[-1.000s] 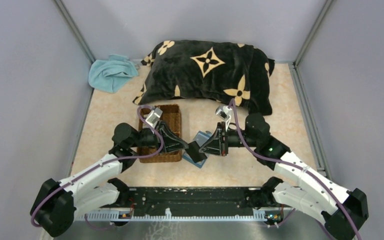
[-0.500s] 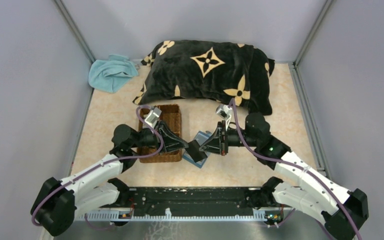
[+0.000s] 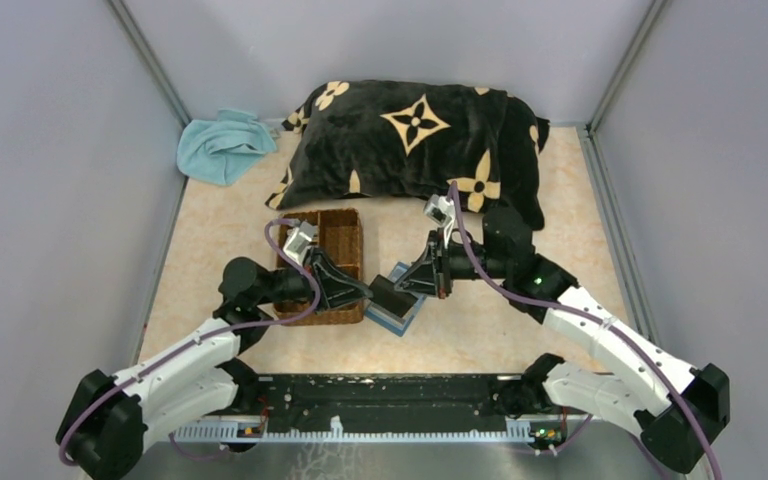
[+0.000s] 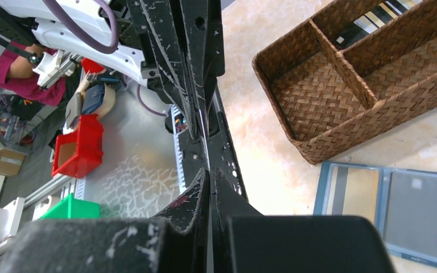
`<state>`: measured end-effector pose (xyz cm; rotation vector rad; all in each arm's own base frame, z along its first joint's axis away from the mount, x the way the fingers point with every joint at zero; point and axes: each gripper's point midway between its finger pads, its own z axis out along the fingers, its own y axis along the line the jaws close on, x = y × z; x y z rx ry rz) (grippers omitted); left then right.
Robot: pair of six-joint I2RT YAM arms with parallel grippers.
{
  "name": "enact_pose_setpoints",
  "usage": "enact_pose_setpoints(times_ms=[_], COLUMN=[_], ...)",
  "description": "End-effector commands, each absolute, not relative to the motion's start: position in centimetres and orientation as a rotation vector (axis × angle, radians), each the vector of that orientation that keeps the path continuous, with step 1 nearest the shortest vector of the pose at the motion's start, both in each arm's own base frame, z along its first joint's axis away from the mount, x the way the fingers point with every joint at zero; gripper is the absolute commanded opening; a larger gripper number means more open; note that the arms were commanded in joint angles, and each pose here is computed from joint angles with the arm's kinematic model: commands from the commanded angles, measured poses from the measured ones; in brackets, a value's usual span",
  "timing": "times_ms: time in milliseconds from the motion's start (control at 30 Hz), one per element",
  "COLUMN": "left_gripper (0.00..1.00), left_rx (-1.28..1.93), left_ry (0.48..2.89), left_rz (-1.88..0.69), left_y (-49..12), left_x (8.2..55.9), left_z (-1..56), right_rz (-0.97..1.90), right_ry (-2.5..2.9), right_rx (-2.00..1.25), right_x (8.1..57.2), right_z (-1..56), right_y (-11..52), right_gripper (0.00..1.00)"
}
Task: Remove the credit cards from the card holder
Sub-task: Place the credit card in the storage box.
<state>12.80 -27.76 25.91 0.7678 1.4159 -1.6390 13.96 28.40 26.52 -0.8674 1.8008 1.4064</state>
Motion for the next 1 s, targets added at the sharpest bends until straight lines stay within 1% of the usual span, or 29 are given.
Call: enact_pose_setpoints(times_ms=[0,33,67,100,133,200,267,300,333,367,433,567,767,967], left_gripper=[0.09,0.29,0.45,0.58,0.68,0.76,0.78,0.79,0.8,0.81,0.82,0.81,0.8,0.81], left_rx=[0.812,0.801,0.778,0.752,0.718,0.627,0.467,0.375,0.269,0.188,0.12,0.018,-0.103,-0.124], left_ry=[1.445,1.452,1.464,1.478,1.493,1.529,1.578,1.586,1.643,1.639,1.664,1.676,1.666,1.689], left_rz=[-1.641,-1.632,-1.613,-1.587,-1.551,-1.444,-1.287,-1.211,-1.118,-1.049,-0.949,-0.88,-0.828,-0.778], left_y=[-27.5,-27.5,-27.4,-27.4,-27.2,-26.6,-25.2,-24.0,-22.5,-21.2,-19.3,-16.9,-14.3,-13.2], left_x=[11.9,12.0,12.4,12.9,13.5,15.2,17.9,18.9,20.1,20.9,21.4,20.9,20.3,19.9], left_z=[24.6,24.5,24.5,24.4,24.4,24.5,24.8,25.6,25.0,25.5,25.4,26.0,25.4,24.8], right_rz=[1.357,1.357,1.356,1.352,1.345,1.306,1.243,1.201,1.168,1.146,1.125,1.091,0.976,0.851], right_ry=[1.64,1.642,1.645,1.649,1.651,1.676,1.704,1.73,1.755,1.768,1.778,1.791,1.874,1.895], right_rx=[-0.896,-0.908,-0.924,-0.934,-0.943,-0.949,-0.945,-0.936,-0.937,-0.94,-0.947,-0.973,-1.058,-1.229], right_x=[15.6,15.7,15.7,15.8,16.0,17.0,18.5,19.4,20.4,21.2,22.6,26.0,31.3,32.9], right_z=[30.6,30.5,30.4,30.4,30.4,29.9,29.5,29.1,28.6,28.4,28.0,27.6,23.9,20.7], right_y=[28.7,28.8,29.0,29.0,29.1,29.4,29.7,29.8,30.1,30.4,31.3,33.6,39.1,45.7], right_gripper=[0.0,0.0,0.0,0.0,0.0,0.0,0.0,0.0,0.0,0.0,0.0,0.0,0.0,0.0])
